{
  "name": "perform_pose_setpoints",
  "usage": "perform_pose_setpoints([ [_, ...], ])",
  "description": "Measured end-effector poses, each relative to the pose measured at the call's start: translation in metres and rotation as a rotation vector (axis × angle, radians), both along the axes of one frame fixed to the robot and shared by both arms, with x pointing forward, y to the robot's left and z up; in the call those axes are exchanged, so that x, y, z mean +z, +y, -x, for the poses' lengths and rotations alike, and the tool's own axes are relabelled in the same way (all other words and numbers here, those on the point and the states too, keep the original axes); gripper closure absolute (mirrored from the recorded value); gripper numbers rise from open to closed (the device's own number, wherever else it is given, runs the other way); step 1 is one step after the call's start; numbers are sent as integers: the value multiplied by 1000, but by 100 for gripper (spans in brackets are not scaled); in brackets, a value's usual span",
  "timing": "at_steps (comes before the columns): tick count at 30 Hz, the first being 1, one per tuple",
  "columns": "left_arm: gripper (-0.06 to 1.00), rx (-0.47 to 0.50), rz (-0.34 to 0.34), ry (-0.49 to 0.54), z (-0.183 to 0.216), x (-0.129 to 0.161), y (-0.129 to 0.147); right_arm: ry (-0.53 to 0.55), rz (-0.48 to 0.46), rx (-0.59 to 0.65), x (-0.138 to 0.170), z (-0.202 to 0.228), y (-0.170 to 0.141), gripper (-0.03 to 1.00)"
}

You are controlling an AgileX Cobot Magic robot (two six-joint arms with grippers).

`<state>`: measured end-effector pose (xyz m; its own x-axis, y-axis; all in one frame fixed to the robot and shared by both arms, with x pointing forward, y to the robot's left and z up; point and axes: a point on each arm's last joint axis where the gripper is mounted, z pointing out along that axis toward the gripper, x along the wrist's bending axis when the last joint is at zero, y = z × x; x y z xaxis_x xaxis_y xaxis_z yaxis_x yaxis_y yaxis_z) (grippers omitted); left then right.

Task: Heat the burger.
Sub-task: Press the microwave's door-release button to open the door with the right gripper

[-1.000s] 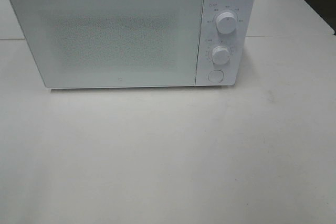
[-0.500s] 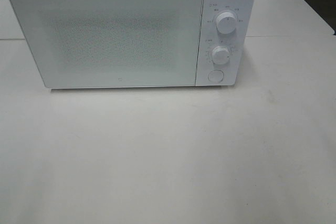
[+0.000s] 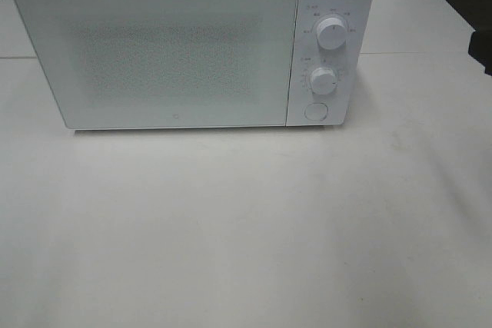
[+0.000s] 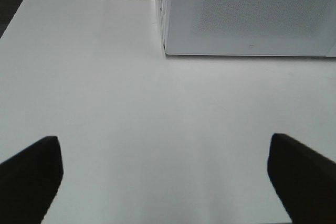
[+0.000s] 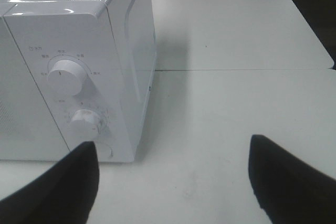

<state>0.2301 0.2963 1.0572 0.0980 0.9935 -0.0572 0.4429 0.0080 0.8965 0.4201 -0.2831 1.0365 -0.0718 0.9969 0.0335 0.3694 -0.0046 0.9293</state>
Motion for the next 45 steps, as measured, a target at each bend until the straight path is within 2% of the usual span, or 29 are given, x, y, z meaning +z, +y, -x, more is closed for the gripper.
perform_pose_setpoints([
  [14,-4,0,0,0,0,0,0,-112,-41,-28,-41,-35,1,20],
  [18,-4,0,0,0,0,0,0,-157,-26,-72,-58,-38,1,20],
  [23,-4,0,0,0,0,0,0,-154,0,-93,-71,-39,8,20],
  [30,-4,0,0,0,0,0,0,-129,65,-62,-96,-40,40,20],
  [45,-4,0,0,0,0,0,0,-73,83,-23,-121,-24,93,20],
])
